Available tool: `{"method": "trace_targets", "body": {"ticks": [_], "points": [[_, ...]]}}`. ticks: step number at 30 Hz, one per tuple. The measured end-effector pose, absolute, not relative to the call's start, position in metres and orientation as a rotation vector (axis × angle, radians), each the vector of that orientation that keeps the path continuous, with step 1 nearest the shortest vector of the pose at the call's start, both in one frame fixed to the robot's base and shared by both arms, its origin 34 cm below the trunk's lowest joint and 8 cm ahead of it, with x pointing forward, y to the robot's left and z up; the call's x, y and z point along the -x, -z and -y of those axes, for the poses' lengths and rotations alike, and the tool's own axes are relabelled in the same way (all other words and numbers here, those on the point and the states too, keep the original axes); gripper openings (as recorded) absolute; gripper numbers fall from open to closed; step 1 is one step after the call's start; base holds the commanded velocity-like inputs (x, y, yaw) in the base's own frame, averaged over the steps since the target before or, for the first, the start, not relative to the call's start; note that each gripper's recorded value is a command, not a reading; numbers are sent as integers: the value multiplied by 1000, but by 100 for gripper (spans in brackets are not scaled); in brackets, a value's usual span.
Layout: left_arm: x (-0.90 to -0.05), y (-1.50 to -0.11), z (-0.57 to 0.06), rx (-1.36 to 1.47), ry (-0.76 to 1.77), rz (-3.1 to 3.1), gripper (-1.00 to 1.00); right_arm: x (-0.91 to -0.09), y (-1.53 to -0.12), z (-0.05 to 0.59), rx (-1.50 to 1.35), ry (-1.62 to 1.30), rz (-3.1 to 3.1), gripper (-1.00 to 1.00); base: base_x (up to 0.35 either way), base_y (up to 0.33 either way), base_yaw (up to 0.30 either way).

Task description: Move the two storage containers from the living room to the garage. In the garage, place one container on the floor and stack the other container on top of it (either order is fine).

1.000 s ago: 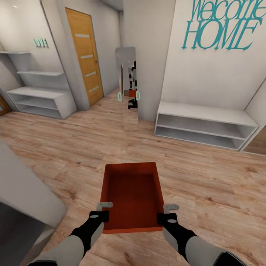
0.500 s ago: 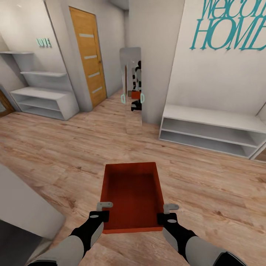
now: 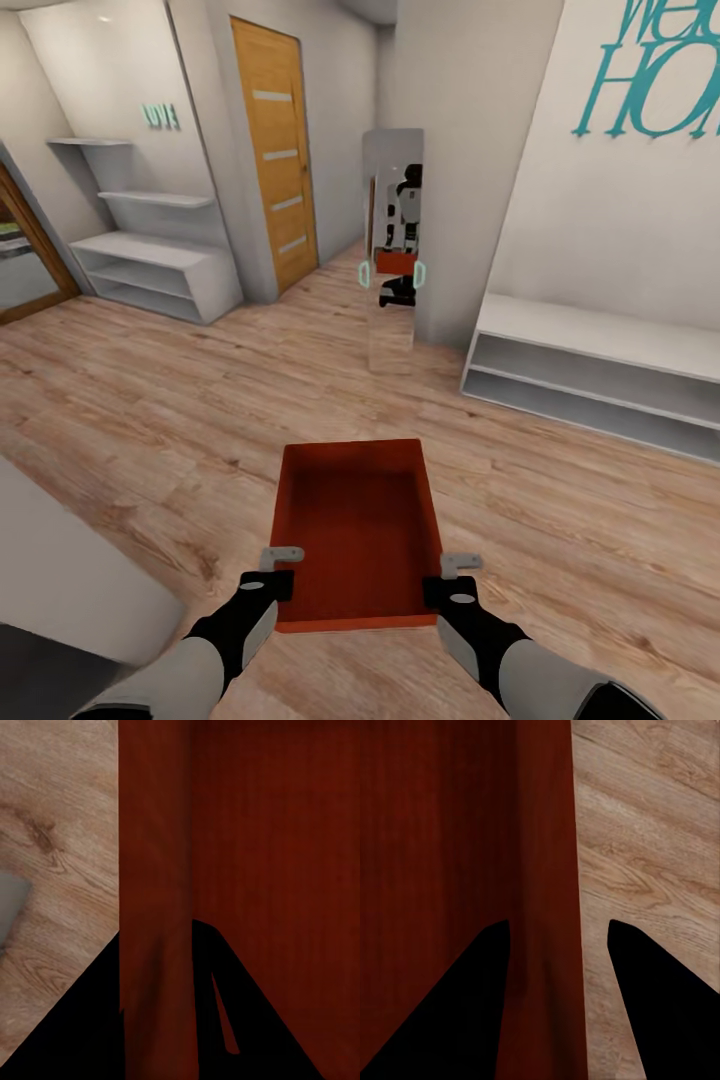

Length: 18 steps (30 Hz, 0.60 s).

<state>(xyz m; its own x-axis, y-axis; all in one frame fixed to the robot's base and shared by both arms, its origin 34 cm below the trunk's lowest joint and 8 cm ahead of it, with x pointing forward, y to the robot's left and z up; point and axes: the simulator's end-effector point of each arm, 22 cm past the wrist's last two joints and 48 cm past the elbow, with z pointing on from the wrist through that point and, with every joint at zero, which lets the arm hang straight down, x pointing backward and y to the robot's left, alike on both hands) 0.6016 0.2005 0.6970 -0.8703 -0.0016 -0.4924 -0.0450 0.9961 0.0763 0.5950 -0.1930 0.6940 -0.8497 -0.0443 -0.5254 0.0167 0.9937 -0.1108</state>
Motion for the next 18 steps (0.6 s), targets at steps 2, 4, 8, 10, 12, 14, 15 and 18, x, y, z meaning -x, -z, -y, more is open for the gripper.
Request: {"method": "trace_targets", "body": {"ticks": [2, 4, 8, 10, 12, 14, 15, 18], "points": [[-602, -697, -199, 33, -118, -2624, -100, -595, -694, 194, 20, 147, -2582, -100, 324, 0, 4], [-601, -698, -197, 34, -122, -2624, -100, -595, -693, 196, 21, 141, -2582, -100, 324, 0, 1], [-601, -698, -197, 34, -123, -2624, -100, -595, -693, 197, 21, 140, -2582, -100, 324, 0, 0], [-601, -698, -196, 34, -123, -2624, -100, -595, -693, 197, 21, 139, -2582, -100, 324, 0, 0], [-601, -698, -196, 34, -123, -2624, -100, -595, -693, 197, 21, 139, -2582, -100, 324, 0, 0], [-601, -698, -196, 34, -124, -2624, -100, -595, -693, 197, 21, 139, -2582, -100, 324, 0, 0], [-601, -698, -196, 34, -123, -2624, -100, -595, -693, 197, 21, 139, -2582, -100, 324, 0, 0], [-601, -698, -196, 34, -124, -2624, -100, -595, -693, 197, 21, 139, -2582, -100, 324, 0, 0]]}}
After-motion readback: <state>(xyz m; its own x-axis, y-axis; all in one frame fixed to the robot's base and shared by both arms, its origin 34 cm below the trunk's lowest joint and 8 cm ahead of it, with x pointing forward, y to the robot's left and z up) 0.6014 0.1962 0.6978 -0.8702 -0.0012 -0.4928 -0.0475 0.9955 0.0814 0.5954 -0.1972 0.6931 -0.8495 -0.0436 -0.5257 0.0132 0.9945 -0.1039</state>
